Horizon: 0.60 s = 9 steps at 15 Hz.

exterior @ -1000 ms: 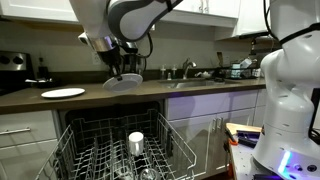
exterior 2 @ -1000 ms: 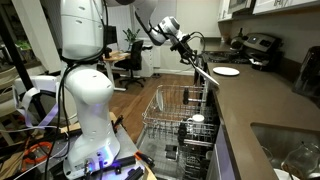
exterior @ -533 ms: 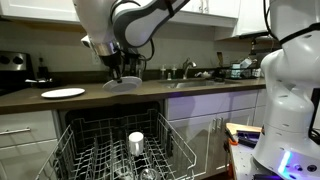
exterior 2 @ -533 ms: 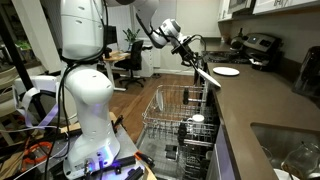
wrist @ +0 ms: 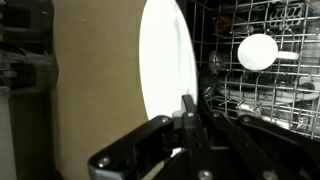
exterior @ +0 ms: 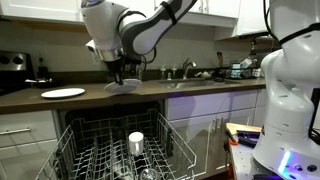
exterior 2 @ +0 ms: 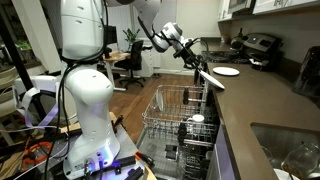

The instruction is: Remove the plate from the dishwasher.

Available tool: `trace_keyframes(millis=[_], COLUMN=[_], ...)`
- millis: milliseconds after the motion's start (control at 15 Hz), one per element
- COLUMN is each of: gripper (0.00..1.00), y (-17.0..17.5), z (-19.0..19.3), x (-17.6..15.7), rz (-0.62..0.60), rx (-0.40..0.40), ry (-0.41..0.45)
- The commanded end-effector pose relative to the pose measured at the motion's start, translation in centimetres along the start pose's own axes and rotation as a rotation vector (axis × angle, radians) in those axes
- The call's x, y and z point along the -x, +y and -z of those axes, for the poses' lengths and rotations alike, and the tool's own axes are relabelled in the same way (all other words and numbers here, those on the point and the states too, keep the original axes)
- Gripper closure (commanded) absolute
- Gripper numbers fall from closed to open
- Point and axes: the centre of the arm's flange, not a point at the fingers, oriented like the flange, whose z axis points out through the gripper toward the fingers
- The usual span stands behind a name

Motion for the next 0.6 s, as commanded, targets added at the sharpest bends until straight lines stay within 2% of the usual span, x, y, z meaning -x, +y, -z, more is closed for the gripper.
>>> trace_keyframes(millis=[0,200,267,467,533], gripper=[0.99,0.99,0.94,0.94,0.99], y=[0.44,0.32,-0.03,-0.08,-0.08], z=[-0.17,-0.06,-0.36,-0.36,-0.36], x=[0.61,0.63,0.18,0.17,0.16], rz=[-0.011,-0.012,0.001,0.001,0.001], rx=[0.058,0.05,0.025,0.024,0.024], ry=[0.016,0.019,-0.002,0.0,0.0])
